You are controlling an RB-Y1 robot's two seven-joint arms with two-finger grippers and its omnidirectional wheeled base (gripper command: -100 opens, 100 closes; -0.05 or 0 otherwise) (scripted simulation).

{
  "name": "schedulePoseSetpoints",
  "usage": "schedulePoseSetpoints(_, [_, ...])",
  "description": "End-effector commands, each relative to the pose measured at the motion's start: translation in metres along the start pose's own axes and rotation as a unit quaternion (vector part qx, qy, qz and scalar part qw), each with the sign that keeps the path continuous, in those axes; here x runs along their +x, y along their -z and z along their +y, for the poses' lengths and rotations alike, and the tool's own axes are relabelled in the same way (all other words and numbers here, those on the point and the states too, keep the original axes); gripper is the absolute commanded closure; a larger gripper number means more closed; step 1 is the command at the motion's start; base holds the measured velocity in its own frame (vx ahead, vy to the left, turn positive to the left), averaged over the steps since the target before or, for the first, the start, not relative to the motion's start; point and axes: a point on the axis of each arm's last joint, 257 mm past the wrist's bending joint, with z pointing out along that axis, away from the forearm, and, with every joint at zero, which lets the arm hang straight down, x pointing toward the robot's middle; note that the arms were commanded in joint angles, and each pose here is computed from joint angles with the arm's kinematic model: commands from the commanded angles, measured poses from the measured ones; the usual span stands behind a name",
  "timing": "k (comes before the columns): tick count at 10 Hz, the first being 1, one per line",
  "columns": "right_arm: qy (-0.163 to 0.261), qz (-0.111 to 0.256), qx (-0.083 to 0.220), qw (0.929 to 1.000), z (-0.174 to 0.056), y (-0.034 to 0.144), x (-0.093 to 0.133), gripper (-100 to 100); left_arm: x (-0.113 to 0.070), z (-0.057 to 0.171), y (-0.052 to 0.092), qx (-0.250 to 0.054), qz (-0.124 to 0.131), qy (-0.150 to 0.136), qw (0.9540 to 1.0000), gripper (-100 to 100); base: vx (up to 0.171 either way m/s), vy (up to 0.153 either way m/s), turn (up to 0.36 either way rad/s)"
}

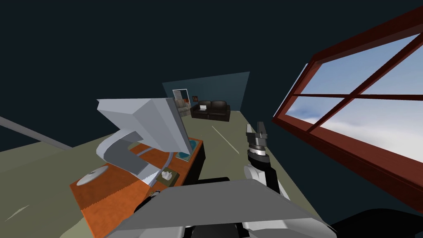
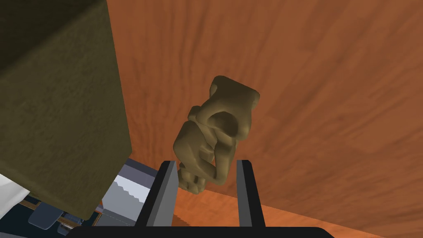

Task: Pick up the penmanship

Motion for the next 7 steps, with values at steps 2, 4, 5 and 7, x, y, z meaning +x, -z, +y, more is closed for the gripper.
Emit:
schedulePoseSetpoints(2, [0.000, 0.000, 0.000, 1.0000, 0.000, 0.000, 0.000, 0, -0.003, -0.002, 0.008, -0.001, 0.000, 0.000, 1.0000, 100, 0.002, -0.002, 0.006])
schedulePoseSetpoints(4, [0.000, 0.000, 0.000, 1.0000, 0.000, 0.000, 0.000, 0, -0.006, -0.003, 0.014, -0.001, 0.000, 0.000, 1.0000, 100, 0.000, 0.000, 0.000])
schedulePoseSetpoints(5, [0.000, 0.000, 0.000, 1.0000, 0.000, 0.000, 0.000, 0, -0.007, -0.003, 0.016, -0.001, 0.000, 0.000, 1.0000, 100, 0.000, 0.000, 0.000])
schedulePoseSetpoints(7, [0.000, 0.000, 0.000, 1.0000, 0.000, 0.000, 0.000, 0, -0.006, -0.003, 0.014, -0.001, 0.000, 0.000, 1.0000, 0, 0.000, 0.000, 0.000])
